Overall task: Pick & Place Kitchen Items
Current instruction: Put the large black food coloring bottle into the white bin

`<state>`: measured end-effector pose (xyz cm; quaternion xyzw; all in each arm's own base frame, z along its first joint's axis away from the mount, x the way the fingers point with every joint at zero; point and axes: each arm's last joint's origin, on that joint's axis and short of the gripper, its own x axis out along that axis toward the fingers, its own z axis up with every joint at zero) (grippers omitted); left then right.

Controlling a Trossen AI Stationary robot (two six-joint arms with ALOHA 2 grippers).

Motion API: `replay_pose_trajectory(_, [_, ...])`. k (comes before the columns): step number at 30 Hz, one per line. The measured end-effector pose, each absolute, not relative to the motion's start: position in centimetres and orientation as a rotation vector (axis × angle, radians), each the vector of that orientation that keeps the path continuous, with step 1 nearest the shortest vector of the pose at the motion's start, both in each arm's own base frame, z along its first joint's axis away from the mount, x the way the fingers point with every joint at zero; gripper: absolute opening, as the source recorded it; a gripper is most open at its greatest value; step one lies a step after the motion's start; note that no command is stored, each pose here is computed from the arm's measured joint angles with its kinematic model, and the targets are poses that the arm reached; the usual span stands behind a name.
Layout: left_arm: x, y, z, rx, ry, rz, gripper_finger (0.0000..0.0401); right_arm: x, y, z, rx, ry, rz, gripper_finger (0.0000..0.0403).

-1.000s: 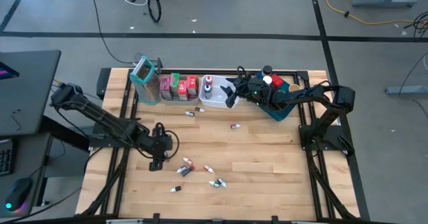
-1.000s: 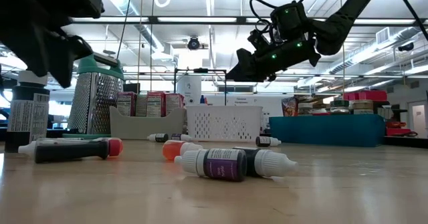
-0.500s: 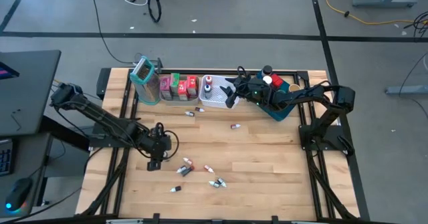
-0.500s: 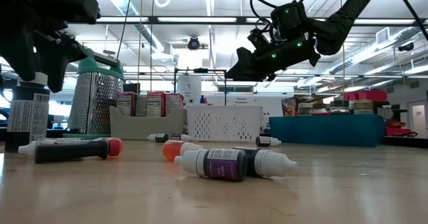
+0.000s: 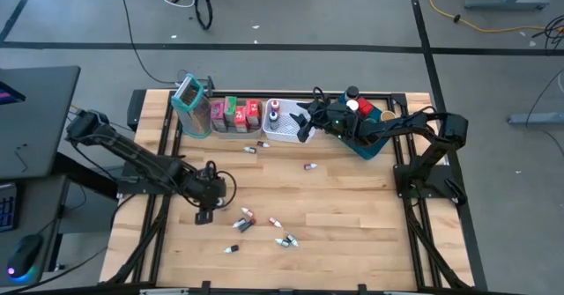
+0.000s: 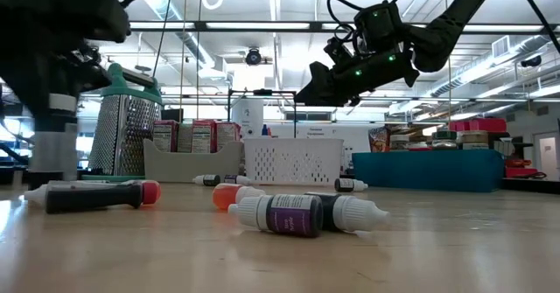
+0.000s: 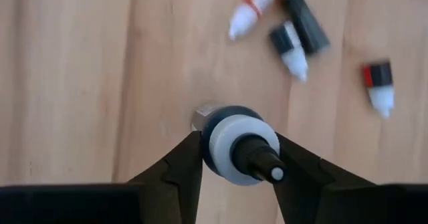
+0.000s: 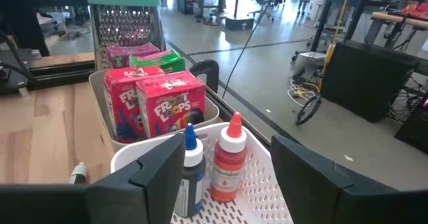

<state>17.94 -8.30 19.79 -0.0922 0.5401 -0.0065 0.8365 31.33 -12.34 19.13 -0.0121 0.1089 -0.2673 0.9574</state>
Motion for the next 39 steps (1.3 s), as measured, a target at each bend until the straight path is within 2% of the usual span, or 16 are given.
replay_pose_trajectory(4, [19.2, -7.8, 20.7, -0.168, 1.013, 0.026, 0.0151, 31.4, -12.4, 19.3, -0.026, 0.205, -0.543, 0.0231])
replay_pose_trajectory(8, [20.8, -6.2, 22.7, -0.037, 0.860, 0.168, 0.0156, 31.4, -12.4, 19.3, -0.026, 0.203, -0.543, 0.0231])
replay_pose_trajectory(17, [24.4, 1.5, 26.8, -0.070, 0.482, 0.432, 0.0152, 31.4, -12.4, 19.2, -0.013, 0.203, -0.432, 0.0231])
replay_pose_trajectory(23, [25.1, 6.7, 26.4, -0.089, 0.446, 0.505, 0.0153, 31.2, -12.8, 19.1, -0.007, 0.216, -0.432, 0.0231])
replay_pose_trajectory(26, [26.4, 8.3, 25.2, -0.097, 0.438, 0.432, 0.0152, 31.1, -13.0, 19.0, -0.005, 0.227, -0.440, 0.0231])
replay_pose_trajectory(33, [28.1, 9.8, 21.4, -0.103, 0.563, 0.416, 0.0158, 30.9, -13.2, 18.9, 0.006, 0.240, -0.455, 0.0231])
replay_pose_trajectory(39, [28.2, 10.7, 20.1, -0.082, 0.623, 0.479, 0.0157, 30.9, -13.2, 18.9, 0.006, 0.240, -0.455, 0.0231])
